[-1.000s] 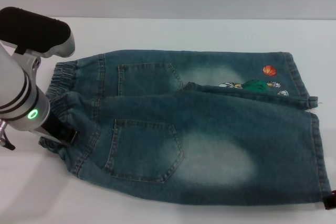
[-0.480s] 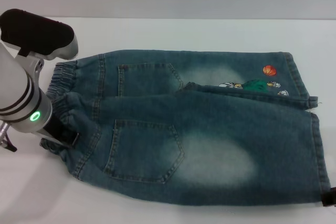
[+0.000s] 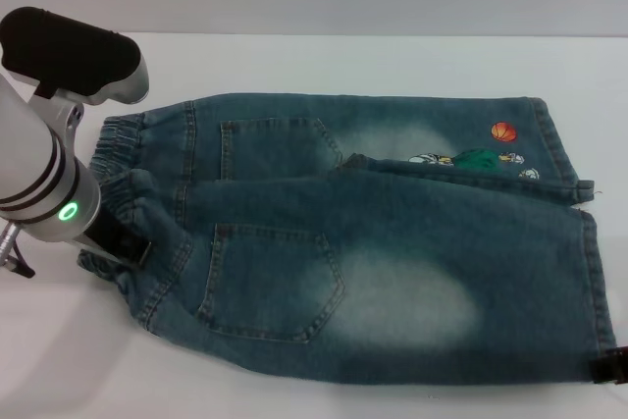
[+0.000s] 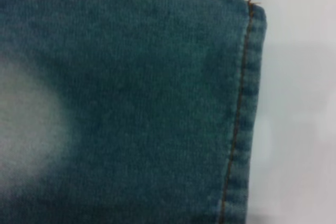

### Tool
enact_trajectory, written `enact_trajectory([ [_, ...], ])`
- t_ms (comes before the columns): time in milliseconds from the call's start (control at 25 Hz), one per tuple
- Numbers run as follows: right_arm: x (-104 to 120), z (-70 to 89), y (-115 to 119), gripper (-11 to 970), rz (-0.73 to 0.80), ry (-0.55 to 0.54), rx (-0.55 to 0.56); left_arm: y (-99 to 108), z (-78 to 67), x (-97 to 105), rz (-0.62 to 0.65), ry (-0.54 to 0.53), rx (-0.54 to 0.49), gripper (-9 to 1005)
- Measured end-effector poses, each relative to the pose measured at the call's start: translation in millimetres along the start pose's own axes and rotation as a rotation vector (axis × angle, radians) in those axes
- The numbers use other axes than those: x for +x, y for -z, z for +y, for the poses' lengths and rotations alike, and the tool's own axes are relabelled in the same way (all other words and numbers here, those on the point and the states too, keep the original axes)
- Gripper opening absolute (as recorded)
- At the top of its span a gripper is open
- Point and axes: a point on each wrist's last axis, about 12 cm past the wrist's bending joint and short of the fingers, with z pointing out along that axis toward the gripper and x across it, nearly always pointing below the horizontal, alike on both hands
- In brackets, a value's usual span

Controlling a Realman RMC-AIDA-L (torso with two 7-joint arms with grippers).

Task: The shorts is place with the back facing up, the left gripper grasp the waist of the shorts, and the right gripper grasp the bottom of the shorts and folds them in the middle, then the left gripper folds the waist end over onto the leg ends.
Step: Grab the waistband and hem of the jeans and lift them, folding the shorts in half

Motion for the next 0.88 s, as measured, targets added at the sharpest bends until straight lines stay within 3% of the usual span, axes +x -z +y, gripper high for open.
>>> enact_trajectory([
  [880,2.2,-0.2,6.9,586,0.005,0.0,0.006,1.1,-0.3,0.8,0.0,0.0,0.0,133],
])
